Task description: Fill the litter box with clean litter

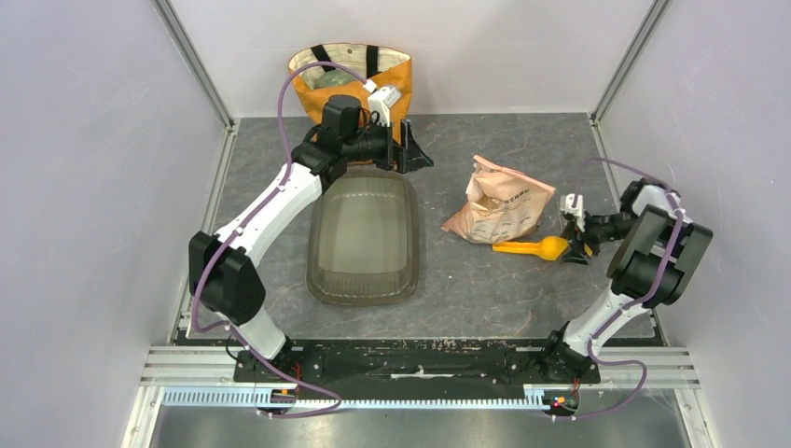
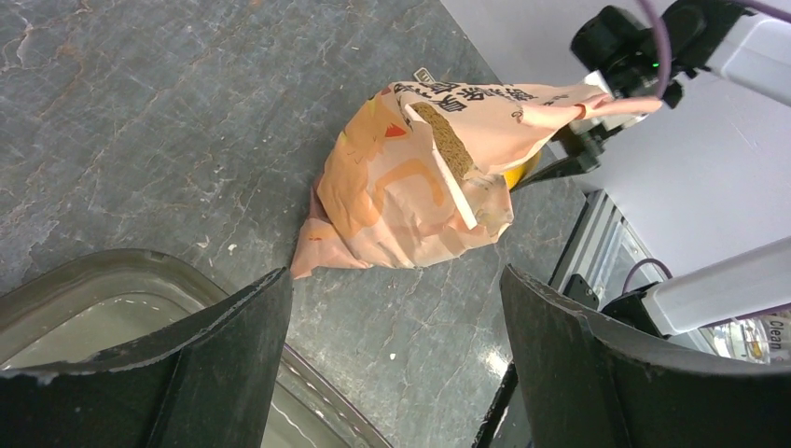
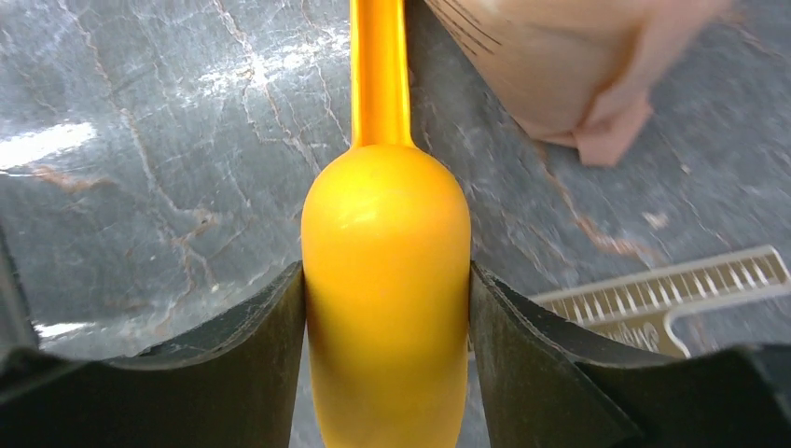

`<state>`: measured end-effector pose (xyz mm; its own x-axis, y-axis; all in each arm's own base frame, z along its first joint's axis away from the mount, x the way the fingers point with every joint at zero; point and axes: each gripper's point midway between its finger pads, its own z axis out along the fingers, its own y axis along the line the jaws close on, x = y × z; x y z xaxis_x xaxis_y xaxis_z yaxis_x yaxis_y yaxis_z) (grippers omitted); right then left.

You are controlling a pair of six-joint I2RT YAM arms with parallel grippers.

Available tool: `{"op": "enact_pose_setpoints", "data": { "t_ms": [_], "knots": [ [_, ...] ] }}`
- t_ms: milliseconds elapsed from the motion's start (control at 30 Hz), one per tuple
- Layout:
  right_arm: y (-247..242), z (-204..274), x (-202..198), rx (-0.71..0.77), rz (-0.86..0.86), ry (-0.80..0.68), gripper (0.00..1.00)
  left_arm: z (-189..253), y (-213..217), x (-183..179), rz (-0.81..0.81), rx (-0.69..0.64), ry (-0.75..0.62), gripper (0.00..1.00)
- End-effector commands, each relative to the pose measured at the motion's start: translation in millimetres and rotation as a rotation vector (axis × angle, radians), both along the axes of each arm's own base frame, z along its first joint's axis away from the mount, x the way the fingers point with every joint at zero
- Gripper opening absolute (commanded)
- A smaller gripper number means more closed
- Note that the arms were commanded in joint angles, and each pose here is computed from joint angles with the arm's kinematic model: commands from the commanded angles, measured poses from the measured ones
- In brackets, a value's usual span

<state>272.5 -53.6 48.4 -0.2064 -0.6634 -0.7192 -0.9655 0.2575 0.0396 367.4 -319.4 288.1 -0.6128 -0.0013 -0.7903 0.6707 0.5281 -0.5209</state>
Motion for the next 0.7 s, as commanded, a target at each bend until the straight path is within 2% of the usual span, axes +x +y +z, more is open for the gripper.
{"op": "enact_pose_setpoints", "data": {
  "t_ms": [0, 167, 333, 567, 667],
  "knots": [
    [7, 59, -16, 0.082, -0.027, -0.008, 0.32, 28, 3, 1, -0.020, -0.014, -0.109, 0.88],
    [16, 88, -34, 0.110, -0.012, -0.018, 0.29, 41, 13, -3, -0.021, 0.018, -0.228, 0.88],
    [32, 109, -47, 0.161, -0.022, -0.008, 0.24, 44, 15, -24, -0.112, 0.106, -0.367, 0.86],
    [45, 122, -54, 0.203, -0.116, 0.023, 0.23, 17, 1, -77, -0.282, 0.354, -0.765, 0.86],
    [53, 130, -50, 0.228, -0.131, 0.017, 0.22, 6, -22, -98, -0.323, 0.396, -0.930, 0.88]
  ]
}}
